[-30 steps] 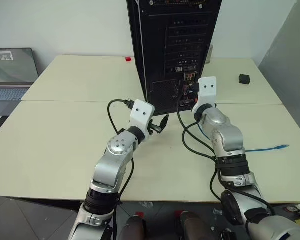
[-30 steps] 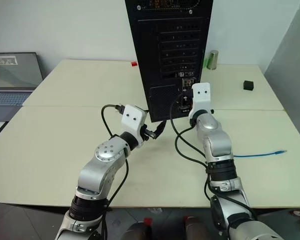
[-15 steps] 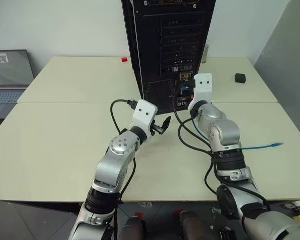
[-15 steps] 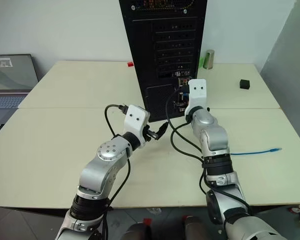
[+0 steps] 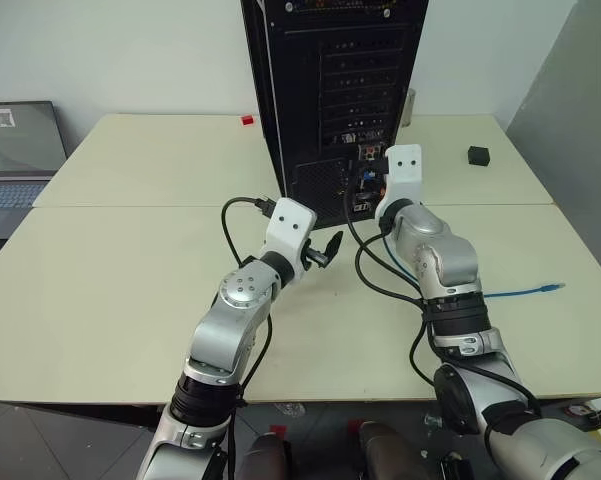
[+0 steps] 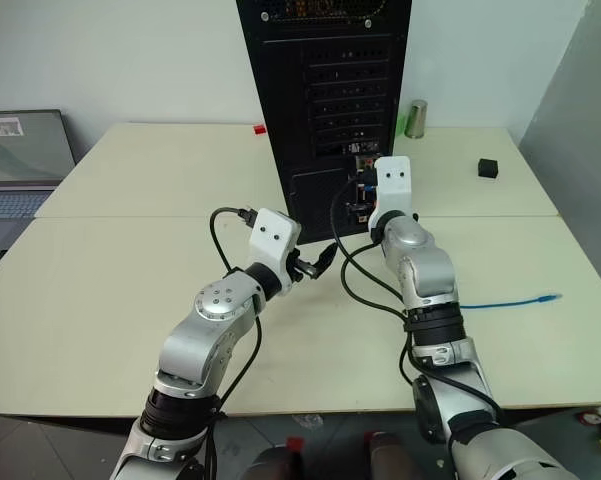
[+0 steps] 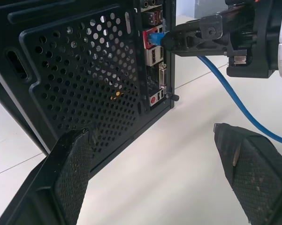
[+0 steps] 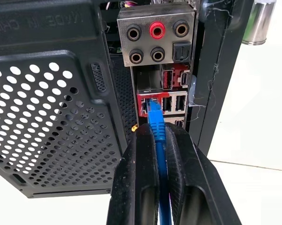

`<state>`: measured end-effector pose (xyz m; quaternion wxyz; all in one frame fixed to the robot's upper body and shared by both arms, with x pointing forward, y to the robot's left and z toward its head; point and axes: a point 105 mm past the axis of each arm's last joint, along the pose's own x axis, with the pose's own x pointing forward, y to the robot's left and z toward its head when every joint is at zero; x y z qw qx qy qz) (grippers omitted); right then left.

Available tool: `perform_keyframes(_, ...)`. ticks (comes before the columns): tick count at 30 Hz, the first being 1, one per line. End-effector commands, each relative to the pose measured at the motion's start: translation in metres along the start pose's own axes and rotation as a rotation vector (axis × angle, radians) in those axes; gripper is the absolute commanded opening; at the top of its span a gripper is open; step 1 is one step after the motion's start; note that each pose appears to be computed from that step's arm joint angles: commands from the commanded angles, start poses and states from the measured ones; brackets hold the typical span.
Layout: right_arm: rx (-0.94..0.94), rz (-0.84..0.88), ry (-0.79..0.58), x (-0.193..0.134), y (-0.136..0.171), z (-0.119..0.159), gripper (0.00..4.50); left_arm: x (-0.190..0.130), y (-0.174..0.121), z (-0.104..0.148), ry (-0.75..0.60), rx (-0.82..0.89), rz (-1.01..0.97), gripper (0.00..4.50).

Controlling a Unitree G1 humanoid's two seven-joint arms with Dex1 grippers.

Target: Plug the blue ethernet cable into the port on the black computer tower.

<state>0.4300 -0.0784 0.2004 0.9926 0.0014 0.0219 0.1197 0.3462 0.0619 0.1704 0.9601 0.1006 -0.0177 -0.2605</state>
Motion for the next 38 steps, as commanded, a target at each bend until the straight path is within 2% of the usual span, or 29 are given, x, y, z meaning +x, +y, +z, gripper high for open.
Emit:
perform_keyframes(1,-0.035,0.001,-0.060,-0.005,-0.009,0.014,0.75,-0.002,0.001,0.017,-0.056,0.029,-0.001,4.25)
perform_keyframes(6,-0.060,-0.005,-0.035,-0.013,-0.023,0.005,1.69,-0.002,0.003,0.017,-0.052,0.040,-0.003,4.25)
perform_keyframes(9,-0.057,0.000,-0.035,-0.017,-0.025,0.004,2.40,-0.001,0.004,0.017,-0.052,0.045,-0.003,4.25)
perform_keyframes(12,-0.056,0.022,-0.047,-0.021,-0.023,0.007,3.02,-0.001,0.006,0.018,-0.053,0.049,-0.002,4.25)
perform_keyframes(13,-0.055,0.034,-0.056,-0.023,-0.022,0.009,3.35,-0.001,0.007,0.018,-0.054,0.044,-0.006,4.25)
perform_keyframes(19,-0.052,0.098,-0.089,-0.036,-0.019,0.018,4.46,0.000,0.013,0.023,-0.049,0.025,-0.031,4.25)
perform_keyframes(24,-0.084,0.146,-0.099,-0.052,-0.030,0.022,4.49,-0.003,0.018,0.016,0.004,0.106,-0.058,4.25)
perform_keyframes(32,-0.176,0.238,-0.108,-0.088,-0.063,0.023,4.49,-0.009,0.037,0.014,0.020,0.073,-0.078,4.25)
perform_keyframes(38,-0.238,0.312,-0.092,-0.099,-0.065,0.020,4.49,-0.009,0.038,0.021,0.004,0.082,-0.136,4.25)
